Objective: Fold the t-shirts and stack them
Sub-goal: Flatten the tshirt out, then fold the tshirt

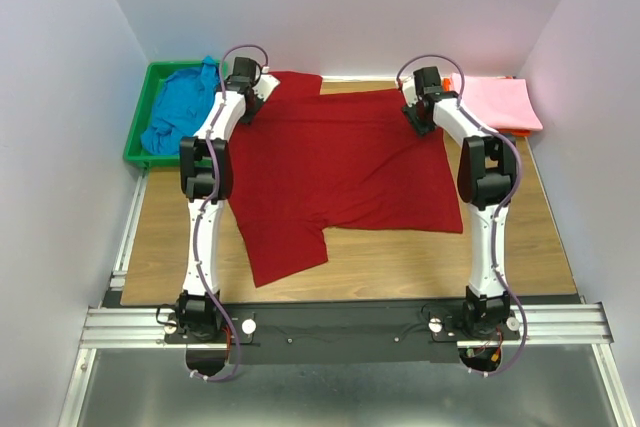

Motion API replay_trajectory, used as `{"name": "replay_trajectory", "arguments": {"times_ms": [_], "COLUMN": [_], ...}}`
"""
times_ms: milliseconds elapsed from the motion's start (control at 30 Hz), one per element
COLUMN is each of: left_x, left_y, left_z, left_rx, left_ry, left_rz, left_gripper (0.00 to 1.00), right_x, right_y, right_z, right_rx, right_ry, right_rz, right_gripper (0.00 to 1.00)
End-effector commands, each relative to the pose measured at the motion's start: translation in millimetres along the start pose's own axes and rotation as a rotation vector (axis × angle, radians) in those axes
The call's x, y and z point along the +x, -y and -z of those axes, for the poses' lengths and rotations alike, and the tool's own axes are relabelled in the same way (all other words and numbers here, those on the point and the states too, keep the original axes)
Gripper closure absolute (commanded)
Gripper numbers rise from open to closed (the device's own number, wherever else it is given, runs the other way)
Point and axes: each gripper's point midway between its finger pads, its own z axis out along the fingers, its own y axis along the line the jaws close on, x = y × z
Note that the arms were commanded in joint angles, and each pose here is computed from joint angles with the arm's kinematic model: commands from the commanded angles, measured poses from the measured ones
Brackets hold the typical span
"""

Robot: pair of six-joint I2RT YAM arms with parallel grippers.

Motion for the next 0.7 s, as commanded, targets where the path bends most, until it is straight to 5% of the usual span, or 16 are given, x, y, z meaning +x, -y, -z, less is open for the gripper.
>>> {"name": "replay_trajectory", "arguments": {"times_ms": [0, 167, 267, 333, 367, 467, 667], "left_x": [6, -49, -63, -60, -44, -19, 73], "left_y": [-7, -3, 7, 18, 37, 59, 124], "left_z": [-7, 69, 126, 151, 154, 208, 232], "left_rx": [0.007, 0.116, 0.184, 0.228, 0.299, 0.359, 0.515], "left_ry": [-0.002, 0.239, 0.347, 0.380, 0.363, 0.409, 0.343], "left_rz": [-0.046, -0.083, -0.126, -0.167, -0.179, -0.254, -0.378], "left_gripper": [0.95, 0.54, 0.41, 0.38, 0.37, 0.36, 0.37], "right_x": [21, -19, -17, -24, -15, 16, 118], "right_y": [-18, -8, -6, -7, -12, -27, -68], "right_z": [-11, 66, 103, 141, 153, 187, 205], "right_rx": [-0.061, -0.136, -0.166, -0.210, -0.240, -0.307, -0.404], "right_ry": [-0.062, 0.091, 0.113, 0.185, 0.174, 0.168, 0.025], "right_rz": [-0.003, -0.030, -0.002, 0.043, 0.067, 0.151, 0.296], "right_gripper": [0.44, 0.29, 0.17, 0.13, 0.00, 0.00, 0.10]}}
